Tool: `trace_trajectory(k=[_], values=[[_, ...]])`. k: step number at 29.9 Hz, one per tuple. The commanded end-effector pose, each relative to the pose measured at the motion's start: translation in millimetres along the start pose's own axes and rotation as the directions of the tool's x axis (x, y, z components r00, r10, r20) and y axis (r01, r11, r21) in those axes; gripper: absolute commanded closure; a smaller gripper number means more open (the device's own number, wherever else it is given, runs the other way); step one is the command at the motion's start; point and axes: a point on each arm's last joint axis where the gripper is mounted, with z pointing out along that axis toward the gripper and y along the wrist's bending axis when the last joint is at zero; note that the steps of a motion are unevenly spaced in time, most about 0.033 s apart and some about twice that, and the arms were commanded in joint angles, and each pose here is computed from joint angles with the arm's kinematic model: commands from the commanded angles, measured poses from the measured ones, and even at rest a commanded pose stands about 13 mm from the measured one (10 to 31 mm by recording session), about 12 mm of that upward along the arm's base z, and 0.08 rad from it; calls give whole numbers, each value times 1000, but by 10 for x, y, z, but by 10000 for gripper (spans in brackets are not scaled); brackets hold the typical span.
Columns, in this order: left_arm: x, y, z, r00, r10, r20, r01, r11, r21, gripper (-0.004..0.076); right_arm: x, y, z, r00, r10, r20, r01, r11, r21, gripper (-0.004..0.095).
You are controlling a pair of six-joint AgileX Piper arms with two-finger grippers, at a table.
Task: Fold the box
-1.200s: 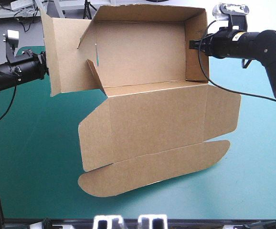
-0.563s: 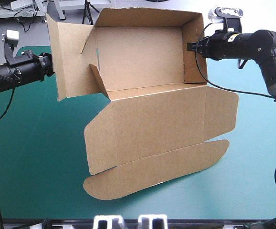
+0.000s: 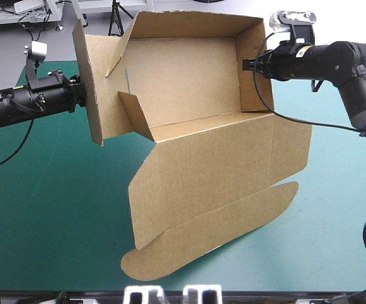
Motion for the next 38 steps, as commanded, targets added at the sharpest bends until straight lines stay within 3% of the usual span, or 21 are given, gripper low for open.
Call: trace_trajectory(k=[1,11,23,32,38], values=[[-19,-334,-90,998,55,24,-56,995,87,733,-142,80,-254,993,-6,122,6,1000,2,924],[-8,-275,-87,998,61,9,-61,998,23,733,-123,79,-252,995,-9,100,9,1000,5,924],[-44,-262,-88,997,57,47,-57,998,7,733,-96,26,-251,997,-44,68,40,997,65,925],[-78,-360,-96,996,33,88,-43,993,114,733,-92,6,-252,997,-56,62,50,995,86,925],[-71,-354,-95,995,58,83,-67,992,105,733,-93,31,-250,997,-36,65,32,998,58,925]])
